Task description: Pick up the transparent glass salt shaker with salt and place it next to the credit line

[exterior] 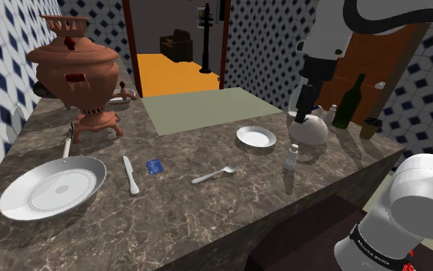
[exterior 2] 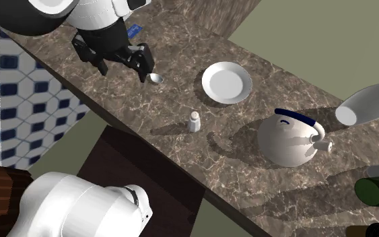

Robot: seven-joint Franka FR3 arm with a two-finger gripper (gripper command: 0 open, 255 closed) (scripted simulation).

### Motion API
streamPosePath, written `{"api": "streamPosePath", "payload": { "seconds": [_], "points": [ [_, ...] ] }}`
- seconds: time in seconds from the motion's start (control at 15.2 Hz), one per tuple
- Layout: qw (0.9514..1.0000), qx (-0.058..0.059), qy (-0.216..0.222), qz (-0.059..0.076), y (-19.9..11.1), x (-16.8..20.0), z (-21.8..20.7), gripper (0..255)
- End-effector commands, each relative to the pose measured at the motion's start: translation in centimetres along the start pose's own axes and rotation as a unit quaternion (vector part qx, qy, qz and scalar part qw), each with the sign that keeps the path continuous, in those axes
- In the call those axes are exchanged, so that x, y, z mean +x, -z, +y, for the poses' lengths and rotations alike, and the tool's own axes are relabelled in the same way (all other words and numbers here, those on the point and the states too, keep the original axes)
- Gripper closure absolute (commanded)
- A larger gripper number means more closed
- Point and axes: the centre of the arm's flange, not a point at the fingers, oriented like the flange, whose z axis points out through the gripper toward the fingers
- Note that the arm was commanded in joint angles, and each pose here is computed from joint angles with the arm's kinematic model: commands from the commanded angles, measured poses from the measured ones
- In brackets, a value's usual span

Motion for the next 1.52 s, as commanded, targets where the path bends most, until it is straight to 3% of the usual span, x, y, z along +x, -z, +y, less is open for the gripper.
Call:
{"api": "streamPosePath", "payload": {
  "seconds": [0.0,1.25,1.45],
  "points": [
    [1.0000,0.000,0.000,0.000,0.0,0.0,0.0,0],
    [0.9990,0.028,0.033,-0.007,-16.8,1.9,19.3,0],
    [0.9990,0.028,0.033,-0.007,-18.4,1.9,19.2,0]
  ]
}}
